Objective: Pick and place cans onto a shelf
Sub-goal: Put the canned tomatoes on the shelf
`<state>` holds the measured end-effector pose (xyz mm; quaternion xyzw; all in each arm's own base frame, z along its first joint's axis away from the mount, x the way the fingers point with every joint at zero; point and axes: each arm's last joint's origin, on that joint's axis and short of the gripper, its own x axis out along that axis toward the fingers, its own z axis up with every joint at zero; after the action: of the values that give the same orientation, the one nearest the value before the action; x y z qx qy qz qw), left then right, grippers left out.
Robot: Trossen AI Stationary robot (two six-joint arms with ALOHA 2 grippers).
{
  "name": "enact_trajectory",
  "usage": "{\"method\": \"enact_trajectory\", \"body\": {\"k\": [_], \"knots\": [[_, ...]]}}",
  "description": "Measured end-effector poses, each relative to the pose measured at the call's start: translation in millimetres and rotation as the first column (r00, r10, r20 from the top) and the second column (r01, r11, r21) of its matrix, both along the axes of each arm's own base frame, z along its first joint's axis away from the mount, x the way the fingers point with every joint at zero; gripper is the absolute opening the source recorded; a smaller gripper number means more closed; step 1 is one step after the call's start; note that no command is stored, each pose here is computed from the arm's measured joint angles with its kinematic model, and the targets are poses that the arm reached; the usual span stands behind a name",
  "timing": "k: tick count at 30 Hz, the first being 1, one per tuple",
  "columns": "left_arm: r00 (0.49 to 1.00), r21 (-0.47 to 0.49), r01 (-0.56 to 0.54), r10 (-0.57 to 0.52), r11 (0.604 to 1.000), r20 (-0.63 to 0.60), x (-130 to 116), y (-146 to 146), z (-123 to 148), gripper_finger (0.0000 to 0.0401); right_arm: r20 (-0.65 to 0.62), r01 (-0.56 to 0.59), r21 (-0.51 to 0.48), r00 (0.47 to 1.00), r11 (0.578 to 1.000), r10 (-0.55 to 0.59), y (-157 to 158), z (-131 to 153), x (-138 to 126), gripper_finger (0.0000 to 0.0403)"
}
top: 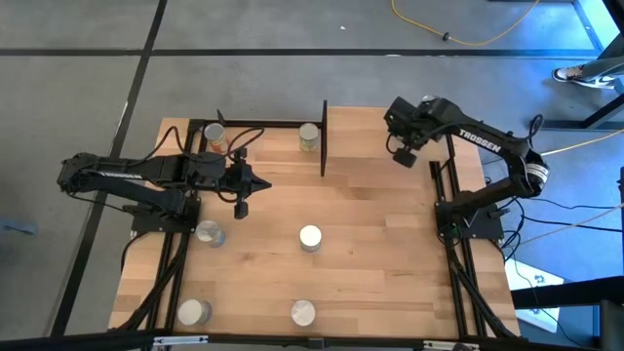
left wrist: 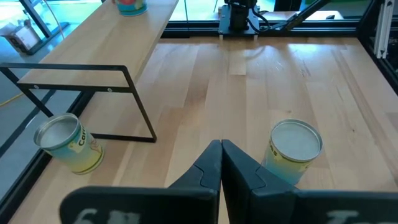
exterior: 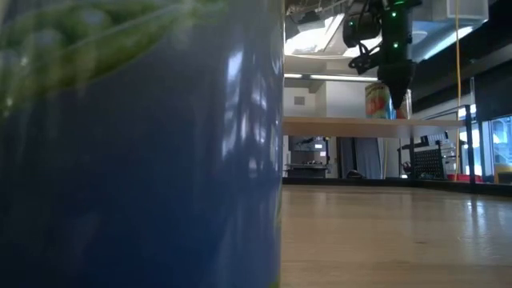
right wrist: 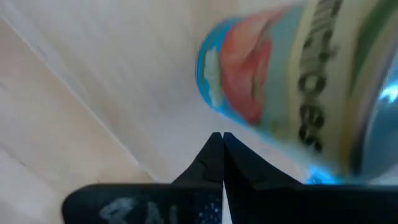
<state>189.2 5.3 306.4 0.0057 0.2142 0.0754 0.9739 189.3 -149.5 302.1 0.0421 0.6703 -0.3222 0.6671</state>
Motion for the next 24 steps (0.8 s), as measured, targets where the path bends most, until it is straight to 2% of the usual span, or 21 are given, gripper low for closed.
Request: {"method": "enact_trajectory", "body": {"k": [8, 24], "knots": [[1.0, 0.0, 0.0, 0.0, 1.0, 0.0, 0, 0, 0, 0.0, -0.008, -0.029, -0.106, 1.0, 0.994, 0.028, -6, 2, 4, 0.0], [1.0, 0.0, 0.0, 0.0, 1.0, 0.0, 0, 0, 0, 0.0, 0.023, -0.107, -0.194, 0.993, 0.975, 0.113, -13, 6, 13, 0.0]]}}
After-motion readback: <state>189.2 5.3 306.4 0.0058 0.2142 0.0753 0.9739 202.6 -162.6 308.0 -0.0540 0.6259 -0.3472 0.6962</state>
